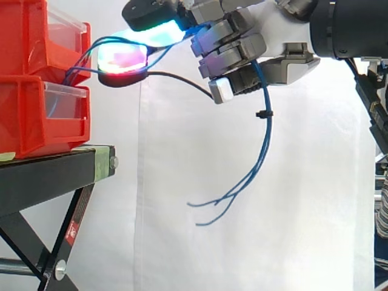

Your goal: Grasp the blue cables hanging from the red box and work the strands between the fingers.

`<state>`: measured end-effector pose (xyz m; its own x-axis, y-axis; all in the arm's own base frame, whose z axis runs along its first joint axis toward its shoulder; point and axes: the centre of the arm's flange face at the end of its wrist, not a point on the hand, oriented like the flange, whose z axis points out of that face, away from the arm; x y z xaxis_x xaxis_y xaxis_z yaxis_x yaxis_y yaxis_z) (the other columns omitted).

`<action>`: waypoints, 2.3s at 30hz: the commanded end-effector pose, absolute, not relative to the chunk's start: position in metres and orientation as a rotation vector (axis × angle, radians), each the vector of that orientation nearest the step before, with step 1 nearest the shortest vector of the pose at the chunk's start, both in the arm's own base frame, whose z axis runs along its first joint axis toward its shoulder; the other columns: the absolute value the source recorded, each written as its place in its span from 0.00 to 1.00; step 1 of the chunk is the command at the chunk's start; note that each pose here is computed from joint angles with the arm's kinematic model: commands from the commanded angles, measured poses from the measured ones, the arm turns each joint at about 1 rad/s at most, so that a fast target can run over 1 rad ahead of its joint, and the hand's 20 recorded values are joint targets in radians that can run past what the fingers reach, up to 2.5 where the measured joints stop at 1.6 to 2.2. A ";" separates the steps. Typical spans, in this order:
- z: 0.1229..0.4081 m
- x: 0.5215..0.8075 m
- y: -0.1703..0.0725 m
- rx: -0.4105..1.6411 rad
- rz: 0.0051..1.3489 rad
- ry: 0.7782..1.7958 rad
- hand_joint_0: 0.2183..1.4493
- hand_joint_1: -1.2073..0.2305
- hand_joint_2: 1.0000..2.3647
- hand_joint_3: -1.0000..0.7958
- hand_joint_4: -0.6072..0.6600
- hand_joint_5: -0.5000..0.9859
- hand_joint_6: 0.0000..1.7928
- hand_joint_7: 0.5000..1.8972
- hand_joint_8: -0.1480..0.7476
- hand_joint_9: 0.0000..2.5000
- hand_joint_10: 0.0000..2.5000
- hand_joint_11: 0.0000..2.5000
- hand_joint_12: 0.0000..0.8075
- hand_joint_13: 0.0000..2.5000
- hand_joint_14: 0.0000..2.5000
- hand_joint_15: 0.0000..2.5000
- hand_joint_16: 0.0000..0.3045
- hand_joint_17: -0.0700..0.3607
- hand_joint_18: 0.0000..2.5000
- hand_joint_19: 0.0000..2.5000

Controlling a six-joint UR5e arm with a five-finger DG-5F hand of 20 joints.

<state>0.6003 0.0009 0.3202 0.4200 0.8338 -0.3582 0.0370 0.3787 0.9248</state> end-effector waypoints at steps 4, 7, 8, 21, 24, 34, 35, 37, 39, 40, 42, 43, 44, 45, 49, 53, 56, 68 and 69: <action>0.319 0.600 0.001 1.067 0.640 1.019 0.80 0.34 0.09 0.71 0.64 0.71 0.01 0.54 0.76 0.71 1.00 1.00 0.85 0.78 1.00 0.68 0.80 0.58 1.00 0.24; 0.320 0.600 0.001 1.069 0.642 1.017 0.73 0.33 0.12 0.67 0.65 0.70 0.01 0.57 0.76 0.71 1.00 1.00 0.85 0.78 1.00 0.68 0.80 0.58 1.00 0.24; 0.320 0.600 0.001 1.069 0.641 1.018 0.63 0.33 0.21 0.60 0.67 0.68 0.01 0.57 0.76 0.71 1.00 1.00 0.85 0.78 1.00 0.68 0.80 0.58 1.00 0.24; 0.320 0.600 0.001 1.073 0.647 1.015 0.56 0.31 0.00 0.43 0.70 0.63 0.00 0.56 0.76 0.71 1.00 1.00 0.85 0.78 1.00 0.68 0.80 0.58 1.00 0.24; 0.320 0.600 0.001 1.075 0.650 1.013 0.62 0.31 0.00 0.45 0.68 0.63 0.00 0.57 0.76 0.71 1.00 1.00 0.85 0.78 1.00 0.68 0.80 0.58 1.00 0.24; 0.320 0.601 0.001 1.087 0.667 1.003 0.47 0.34 0.01 0.19 0.66 0.61 0.00 0.60 0.76 0.71 1.00 1.00 0.85 0.78 1.00 0.68 0.80 0.58 1.00 0.24; 0.320 0.600 0.001 1.087 0.667 1.003 0.47 0.34 0.01 0.20 0.65 0.60 0.00 0.61 0.76 0.71 1.00 1.00 0.85 0.78 1.00 0.68 0.80 0.58 1.00 0.24; 0.319 0.600 0.001 1.088 0.666 1.004 0.48 0.33 0.01 0.23 0.65 0.61 0.00 0.62 0.76 0.71 1.00 1.00 0.85 0.78 1.00 0.68 0.80 0.58 1.00 0.24; 0.319 0.600 0.001 1.088 0.666 1.004 0.52 0.32 0.01 0.29 0.66 0.61 0.00 0.64 0.76 0.71 1.00 1.00 0.85 0.78 1.00 0.68 0.80 0.58 1.00 0.24; 0.319 0.600 0.001 1.088 0.666 1.004 0.53 0.32 0.01 0.32 0.66 0.61 0.00 0.64 0.76 0.71 1.00 1.00 0.85 0.78 1.00 0.68 0.80 0.58 1.00 0.24; 0.319 0.600 0.001 1.088 0.666 1.004 0.55 0.31 0.01 0.38 0.66 0.61 0.02 0.63 0.76 0.71 1.00 1.00 0.85 0.78 1.00 0.68 0.80 0.58 1.00 0.24; 0.320 0.600 0.001 1.087 0.667 1.003 0.57 0.31 0.01 0.42 0.66 0.60 0.03 0.62 0.76 0.71 1.00 1.00 0.85 0.78 1.00 0.68 0.80 0.58 1.00 0.24; 0.319 0.600 0.001 1.088 0.666 1.004 0.58 0.31 0.01 0.44 0.66 0.59 0.04 0.62 0.76 0.71 1.00 1.00 0.85 0.78 1.00 0.68 0.80 0.58 1.00 0.24; 0.320 0.600 0.000 1.088 0.666 1.002 0.59 0.31 0.01 0.45 0.66 0.59 0.05 0.61 0.76 0.71 1.00 1.00 0.85 0.78 1.00 0.68 0.80 0.58 1.00 0.24; 0.319 0.600 0.001 1.088 0.665 1.003 0.57 0.31 0.01 0.36 0.65 0.58 0.05 0.61 0.76 0.71 1.00 1.00 0.85 0.78 1.00 0.68 0.80 0.58 1.00 0.24; 0.320 0.600 0.001 1.088 0.666 1.002 0.52 0.31 0.01 0.30 0.64 0.57 0.05 0.61 0.76 0.71 1.00 1.00 0.85 0.78 1.00 0.68 0.80 0.58 1.00 0.24; 0.320 0.600 0.001 1.088 0.668 0.999 0.59 0.29 0.01 0.41 0.65 0.56 0.06 0.60 0.76 0.71 1.00 1.00 0.85 0.78 1.00 0.68 0.80 0.58 1.00 0.24; 0.320 0.600 0.001 1.088 0.667 1.001 0.73 0.29 0.10 0.60 0.61 0.56 0.09 0.58 0.76 0.71 1.00 1.00 0.85 0.78 1.00 0.68 0.80 0.58 1.00 0.24; 0.319 0.600 0.001 1.087 0.667 1.003 0.74 0.29 0.10 0.60 0.61 0.56 0.09 0.58 0.76 0.71 1.00 1.00 0.85 0.78 1.00 0.68 0.80 0.58 1.00 0.24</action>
<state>0.6001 0.0007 0.3198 0.4212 0.8460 -0.3271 0.0251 0.3496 0.9366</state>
